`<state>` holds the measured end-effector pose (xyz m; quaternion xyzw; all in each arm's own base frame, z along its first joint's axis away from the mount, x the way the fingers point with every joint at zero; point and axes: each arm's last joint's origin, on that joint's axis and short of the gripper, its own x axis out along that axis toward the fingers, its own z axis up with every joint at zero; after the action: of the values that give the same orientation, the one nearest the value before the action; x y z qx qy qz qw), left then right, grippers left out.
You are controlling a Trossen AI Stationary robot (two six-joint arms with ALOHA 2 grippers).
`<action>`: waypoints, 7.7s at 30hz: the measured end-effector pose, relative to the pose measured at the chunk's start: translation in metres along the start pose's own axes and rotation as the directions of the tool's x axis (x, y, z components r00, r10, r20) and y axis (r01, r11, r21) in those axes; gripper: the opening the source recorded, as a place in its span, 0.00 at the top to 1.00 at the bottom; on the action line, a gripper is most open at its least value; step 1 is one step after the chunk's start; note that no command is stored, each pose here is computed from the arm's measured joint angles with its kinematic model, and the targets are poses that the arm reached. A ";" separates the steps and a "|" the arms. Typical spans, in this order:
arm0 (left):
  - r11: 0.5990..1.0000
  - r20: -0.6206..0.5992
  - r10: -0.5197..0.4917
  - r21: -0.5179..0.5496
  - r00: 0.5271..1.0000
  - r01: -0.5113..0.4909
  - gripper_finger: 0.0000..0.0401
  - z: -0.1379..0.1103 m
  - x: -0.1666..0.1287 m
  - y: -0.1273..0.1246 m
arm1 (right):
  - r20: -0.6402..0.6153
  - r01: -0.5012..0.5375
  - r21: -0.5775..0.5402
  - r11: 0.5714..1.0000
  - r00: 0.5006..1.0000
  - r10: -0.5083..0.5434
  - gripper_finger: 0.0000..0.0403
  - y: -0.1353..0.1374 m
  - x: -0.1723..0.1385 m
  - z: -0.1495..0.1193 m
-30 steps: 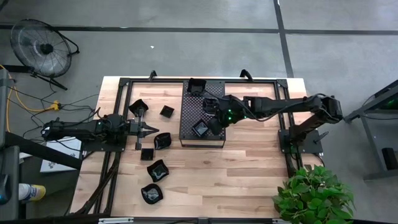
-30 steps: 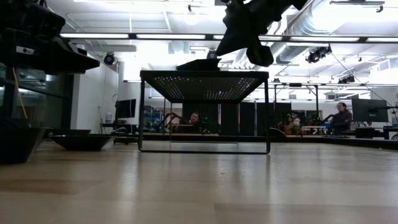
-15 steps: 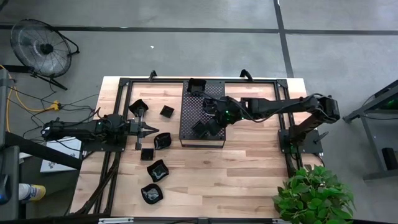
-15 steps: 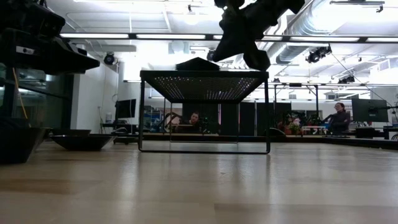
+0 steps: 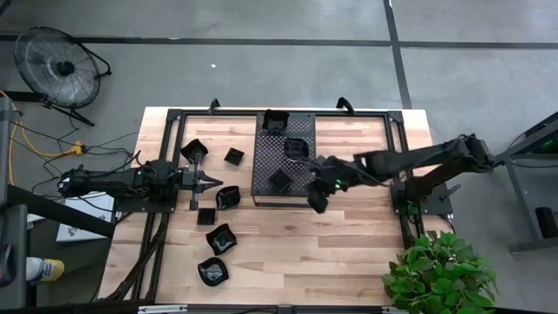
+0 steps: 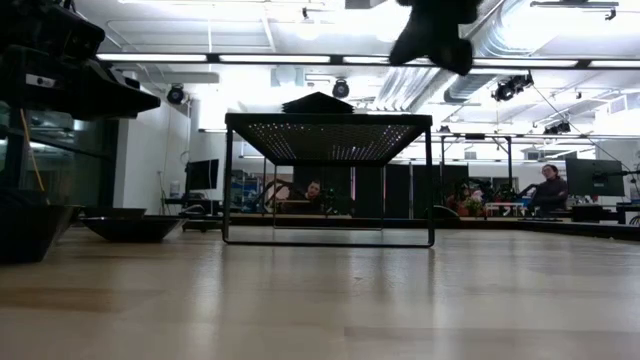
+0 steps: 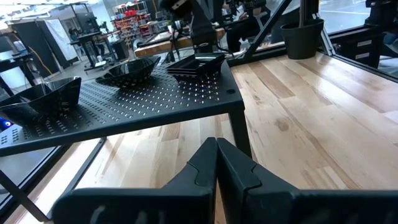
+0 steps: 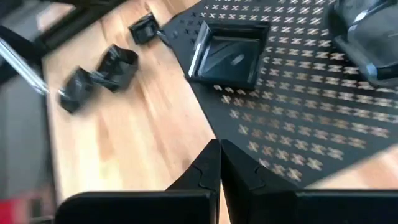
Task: Pick & Place Mini shaped plates
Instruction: Stack the black distorted square plate on top of the other black distorted square plate on the shelf
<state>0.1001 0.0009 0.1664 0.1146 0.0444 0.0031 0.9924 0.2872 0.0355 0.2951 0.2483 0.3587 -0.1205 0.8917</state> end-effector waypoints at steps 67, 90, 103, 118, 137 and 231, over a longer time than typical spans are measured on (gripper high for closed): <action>1.000 0.000 0.000 0.000 1.000 0.000 1.00 0.000 0.000 0.000 | 0.473 -0.102 -0.502 0.859 0.799 0.371 1.00 -0.150 -0.029 -0.173; 1.000 0.000 0.000 0.000 1.000 0.000 1.00 0.000 0.000 0.000 | 0.505 -0.041 -0.430 0.902 0.817 0.278 1.00 -0.156 -0.027 -0.170; 1.000 0.012 0.007 -0.018 1.000 -0.007 1.00 0.001 0.000 0.000 | 0.504 -0.042 -0.428 0.903 0.818 0.277 1.00 -0.156 -0.027 -0.170; 0.998 0.055 0.066 -0.021 0.996 -0.065 1.00 0.005 0.000 0.003 | 0.504 -0.042 -0.428 0.903 0.818 0.277 0.99 -0.156 -0.027 -0.170; 0.999 0.097 0.032 -0.005 0.995 -0.032 1.00 0.009 0.000 0.002 | 0.504 -0.042 -0.429 0.903 0.818 0.278 0.99 -0.156 -0.027 -0.170; 0.803 -0.996 0.083 0.058 0.014 -0.593 0.67 -0.019 0.039 0.105 | 0.504 -0.042 -0.428 0.903 0.818 0.277 0.97 -0.156 -0.026 -0.170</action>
<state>0.1382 0.1081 0.1685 -0.1053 0.6539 0.3310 0.6722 0.1083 -0.0061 0.1526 0.0459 0.0794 -0.0346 0.9952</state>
